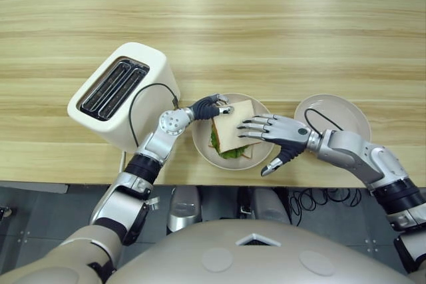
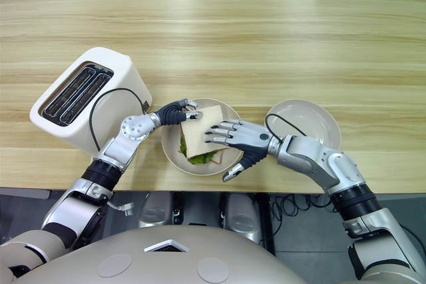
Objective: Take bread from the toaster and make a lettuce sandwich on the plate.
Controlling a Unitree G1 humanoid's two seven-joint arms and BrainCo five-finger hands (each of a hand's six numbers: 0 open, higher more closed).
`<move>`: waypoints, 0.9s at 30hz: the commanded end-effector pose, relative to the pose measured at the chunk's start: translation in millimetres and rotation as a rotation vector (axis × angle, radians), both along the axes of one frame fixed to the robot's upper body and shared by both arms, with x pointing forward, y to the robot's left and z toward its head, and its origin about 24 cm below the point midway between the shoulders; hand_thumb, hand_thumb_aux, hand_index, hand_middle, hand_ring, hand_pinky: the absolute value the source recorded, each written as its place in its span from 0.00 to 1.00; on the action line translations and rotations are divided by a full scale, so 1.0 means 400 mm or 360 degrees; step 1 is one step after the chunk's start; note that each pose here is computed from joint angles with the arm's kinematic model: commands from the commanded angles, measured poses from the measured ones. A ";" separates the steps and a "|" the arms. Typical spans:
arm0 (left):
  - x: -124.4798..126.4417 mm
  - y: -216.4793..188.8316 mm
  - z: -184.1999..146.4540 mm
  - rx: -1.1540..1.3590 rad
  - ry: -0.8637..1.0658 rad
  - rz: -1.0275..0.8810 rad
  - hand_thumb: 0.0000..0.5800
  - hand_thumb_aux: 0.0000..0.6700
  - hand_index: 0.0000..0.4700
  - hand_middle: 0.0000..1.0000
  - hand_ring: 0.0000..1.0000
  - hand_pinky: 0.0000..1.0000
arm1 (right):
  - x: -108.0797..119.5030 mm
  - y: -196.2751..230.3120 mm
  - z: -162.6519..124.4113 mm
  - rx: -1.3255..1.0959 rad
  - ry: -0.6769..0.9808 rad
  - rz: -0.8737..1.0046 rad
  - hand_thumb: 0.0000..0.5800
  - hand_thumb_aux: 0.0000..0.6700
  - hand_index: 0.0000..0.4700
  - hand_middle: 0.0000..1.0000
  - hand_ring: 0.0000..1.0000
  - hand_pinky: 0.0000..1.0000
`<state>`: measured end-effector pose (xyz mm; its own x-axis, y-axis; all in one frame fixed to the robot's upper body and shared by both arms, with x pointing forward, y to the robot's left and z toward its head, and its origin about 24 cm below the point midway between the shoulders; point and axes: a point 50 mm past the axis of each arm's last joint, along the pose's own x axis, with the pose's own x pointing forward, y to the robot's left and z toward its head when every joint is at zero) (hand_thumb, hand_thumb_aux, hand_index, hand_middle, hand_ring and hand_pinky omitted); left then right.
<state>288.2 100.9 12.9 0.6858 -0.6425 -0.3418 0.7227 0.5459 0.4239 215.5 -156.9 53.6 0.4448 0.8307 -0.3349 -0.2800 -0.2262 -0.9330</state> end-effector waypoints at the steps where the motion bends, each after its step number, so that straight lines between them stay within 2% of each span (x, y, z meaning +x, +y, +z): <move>1: 0.000 0.003 -0.004 0.0016 0.0006 0.0004 1.00 1.00 0.98 0.80 0.80 0.80 | 0.000 -0.002 -0.041 -0.0154 0.0045 0.0008 0.00 0.00 0.00 0.00 0.00 0.00; 9: 0.005 0.002 0.005 0.0023 -0.0030 0.0007 1.00 1.00 0.98 0.76 0.76 0.76 | -0.023 -0.013 -0.103 -0.0394 0.0259 0.0025 0.00 0.00 0.00 0.00 0.00 0.00; 10: 0.007 0.003 0.006 0.0031 -0.0041 0.0011 0.99 0.89 0.88 0.27 0.27 0.27 | -0.025 -0.014 -0.108 -0.0420 0.0289 0.0029 0.00 0.00 0.00 0.00 0.00 0.00; 11: 0.008 0.004 0.008 0.0040 -0.0056 0.0016 0.93 0.73 0.71 0.00 0.00 0.00 | -0.028 -0.014 -0.112 -0.0436 0.0318 0.0035 0.00 0.00 0.00 0.00 0.00 0.00; 12: 0.011 0.005 0.011 0.0050 -0.0077 0.0023 0.72 0.47 0.46 0.00 0.00 0.00 | -0.030 -0.012 -0.115 -0.0445 0.0337 0.0044 0.00 0.00 0.00 0.00 0.00 0.00; 13: 0.015 0.007 0.018 0.0047 -0.0101 0.0037 0.72 0.47 0.46 0.00 0.00 0.00 | -0.030 -0.010 -0.116 -0.0451 0.0343 0.0051 0.00 0.00 0.00 0.00 0.00 0.00; 14: 0.019 0.008 0.026 0.0037 -0.0127 0.0051 0.00 0.00 0.00 0.00 0.00 0.00 | -0.030 -0.007 -0.117 -0.0460 0.0347 0.0058 0.00 0.00 0.00 0.00 0.00 0.00; 17: 0.037 0.019 0.078 -0.0013 -0.0315 0.0125 0.00 0.00 0.00 0.00 0.00 0.00 | -0.029 -0.002 -0.123 -0.0476 0.0358 0.0069 0.00 0.00 0.00 0.00 0.00 0.00; 21: 0.067 0.075 0.234 -0.0112 -0.0905 0.0415 0.00 0.00 0.00 0.00 0.00 0.00 | -0.027 0.001 -0.133 -0.0478 0.0387 0.0064 0.00 0.00 0.00 0.00 0.00 0.00; 25: 0.036 0.142 0.410 -0.0316 -0.1451 0.0625 0.00 0.00 0.00 0.00 0.00 0.00 | -0.023 0.001 -0.138 -0.0458 0.0389 0.0044 0.00 0.00 0.00 0.00 0.00 0.00; 27: 0.011 0.163 0.457 -0.0344 -0.1587 0.0642 0.00 0.00 0.00 0.00 0.00 0.00 | -0.018 0.005 -0.136 -0.0424 0.0382 0.0035 0.00 0.00 0.00 0.00 0.00 0.00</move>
